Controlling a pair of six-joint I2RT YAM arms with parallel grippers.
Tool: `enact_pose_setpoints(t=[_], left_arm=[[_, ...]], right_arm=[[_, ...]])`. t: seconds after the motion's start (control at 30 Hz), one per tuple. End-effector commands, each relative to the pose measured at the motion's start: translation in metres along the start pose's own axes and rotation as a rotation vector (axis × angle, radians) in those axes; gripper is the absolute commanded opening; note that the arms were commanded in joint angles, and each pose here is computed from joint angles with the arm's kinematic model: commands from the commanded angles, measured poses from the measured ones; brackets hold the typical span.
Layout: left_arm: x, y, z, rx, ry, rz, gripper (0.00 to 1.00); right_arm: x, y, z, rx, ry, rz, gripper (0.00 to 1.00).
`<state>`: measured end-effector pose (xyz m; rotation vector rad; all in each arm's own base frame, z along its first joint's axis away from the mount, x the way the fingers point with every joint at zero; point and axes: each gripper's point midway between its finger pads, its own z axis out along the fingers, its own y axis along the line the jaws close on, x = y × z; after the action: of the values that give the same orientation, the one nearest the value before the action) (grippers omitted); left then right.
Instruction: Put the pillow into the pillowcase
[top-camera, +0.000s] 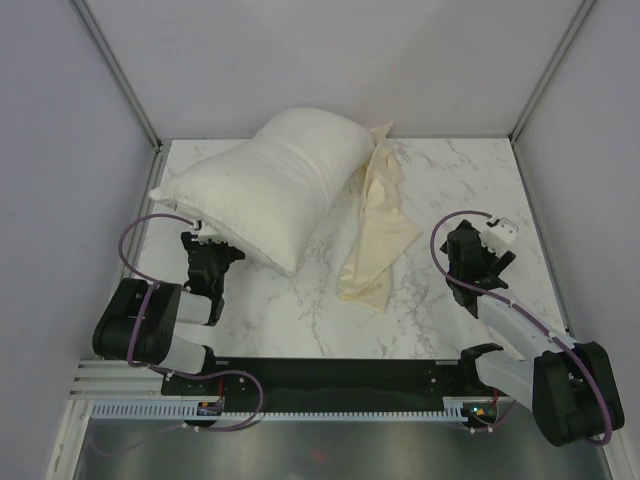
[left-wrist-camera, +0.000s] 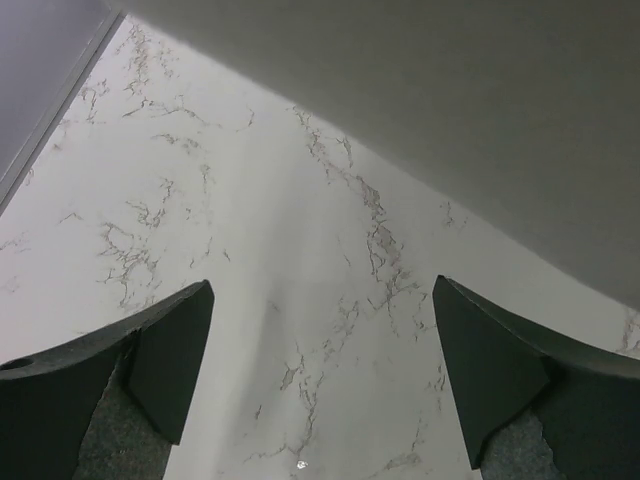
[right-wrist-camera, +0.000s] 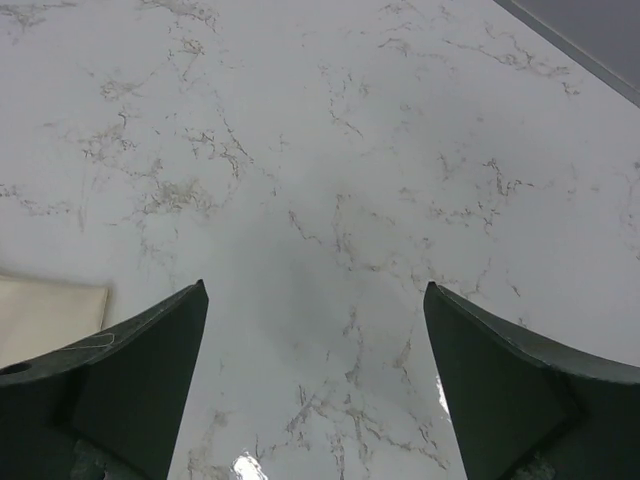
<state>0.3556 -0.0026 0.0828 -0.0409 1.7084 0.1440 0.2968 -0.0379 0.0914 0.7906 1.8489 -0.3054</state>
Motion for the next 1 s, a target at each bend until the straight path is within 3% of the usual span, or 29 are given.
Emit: enact_pose_setpoints(t=[0.0, 0.2, 0.43, 0.5, 0.57, 0.6, 0.67, 0.83, 0.93, 0.97], left_arm=[[-0.030, 0.000, 0.006, -0.011, -0.102, -0.053, 1.00], [-0.030, 0.000, 0.006, -0.012, -0.103, -0.052, 1.00], [-0.057, 0.002, -0.018, 0.007, -0.199, -0.068, 1.00], [-0.042, 0.007, -0.013, -0.048, -0.044, -0.117, 1.00], [-0.059, 0.011, -0.016, -0.066, 0.014, -0.122, 1.00], [-0.057, 0.011, -0.019, -0.069, 0.131, -0.097, 1.00], [-0.078, 0.014, -0.022, -0.090, 0.138, -0.129, 1.00], [-0.058, 0.039, -0.063, -0.320, 0.258, -0.417, 1.00], [-0.079, 0.038, -0.084, -0.307, 0.202, -0.579, 1.00], [-0.102, 0.037, -0.094, -0.269, 0.133, -0.629, 1.00]], right_arm=[[-0.014, 0.001, -0.004, -0.002, -0.037, 0.040, 0.98], [-0.016, 0.014, -0.017, -0.174, -0.069, 0.045, 0.98], [-0.016, 0.035, -0.027, -0.317, -0.064, 0.022, 0.98], [-0.015, 0.034, -0.027, -0.316, -0.065, 0.033, 0.98], [-0.012, 0.040, -0.030, -0.361, -0.054, 0.038, 0.98], [-0.013, 0.041, -0.031, -0.373, -0.057, 0.041, 0.98], [-0.012, 0.041, -0.032, -0.374, -0.058, 0.042, 0.98], [-0.012, 0.042, -0.031, -0.377, -0.055, 0.040, 0.98], [-0.011, 0.045, -0.032, -0.387, -0.047, 0.040, 0.98], [-0.010, 0.045, -0.031, -0.385, -0.043, 0.038, 0.98]])
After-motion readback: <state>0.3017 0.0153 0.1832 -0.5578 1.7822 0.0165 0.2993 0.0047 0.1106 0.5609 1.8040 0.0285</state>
